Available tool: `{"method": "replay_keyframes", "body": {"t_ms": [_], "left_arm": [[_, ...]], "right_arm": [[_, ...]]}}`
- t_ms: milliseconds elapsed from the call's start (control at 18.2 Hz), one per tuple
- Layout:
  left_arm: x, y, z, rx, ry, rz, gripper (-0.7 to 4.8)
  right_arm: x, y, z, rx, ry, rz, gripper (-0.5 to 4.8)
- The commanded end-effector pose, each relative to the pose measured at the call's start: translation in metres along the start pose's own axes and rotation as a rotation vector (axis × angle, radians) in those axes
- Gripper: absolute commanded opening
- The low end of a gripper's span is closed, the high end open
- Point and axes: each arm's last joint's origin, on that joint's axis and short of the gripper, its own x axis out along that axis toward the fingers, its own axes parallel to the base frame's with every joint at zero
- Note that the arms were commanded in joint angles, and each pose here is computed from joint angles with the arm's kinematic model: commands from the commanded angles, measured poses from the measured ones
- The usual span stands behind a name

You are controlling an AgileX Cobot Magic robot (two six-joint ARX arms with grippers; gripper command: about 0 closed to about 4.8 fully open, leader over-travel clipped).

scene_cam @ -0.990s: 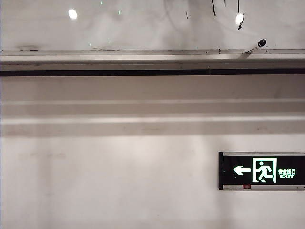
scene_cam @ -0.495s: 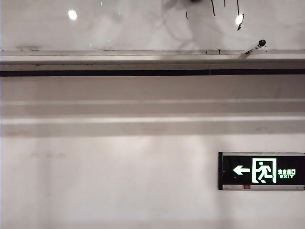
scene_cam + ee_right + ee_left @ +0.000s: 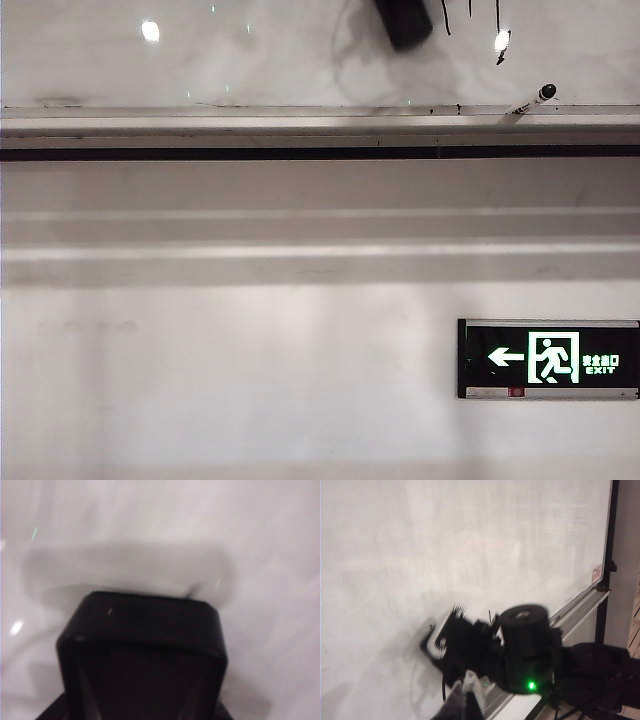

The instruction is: Wipe the whiteboard clean using the black magnetic whiteboard eraser attached to the whiteboard.

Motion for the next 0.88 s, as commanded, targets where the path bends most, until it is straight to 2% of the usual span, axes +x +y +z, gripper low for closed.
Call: {"method": "replay_keyframes", "body": {"t_ms": [55, 275, 440, 605, 880], "left_arm": [[-0.002, 0.000, 0.003, 0.000, -0.020, -0.002, -0.06], [-0.002, 0.000, 0.003, 0.000, -0.020, -0.002, -0.06], [-0.002, 0.000, 0.003, 0.000, -0.020, -0.002, -0.06], [-0.002, 0.000, 0.003, 0.000, -0.020, -0.002, -0.06], [-0.002, 0.000, 0.003, 0.000, -0.021, -0.002, -0.06]], "right_arm": [[0.016, 0.010, -0.028, -0.024, 0.146, 0.041, 1.46], [0.017, 0.010, -0.032, -0.036, 0.187, -0.007, 1.46], [0.016, 0.001, -0.025, -0.017, 0.159, -0.173, 1.46], [0.011, -0.011, -0.005, 0.047, -0.012, -0.217, 1.44], [0.004, -0.019, 0.020, 0.098, -0.262, -0.256, 1.44]]}}
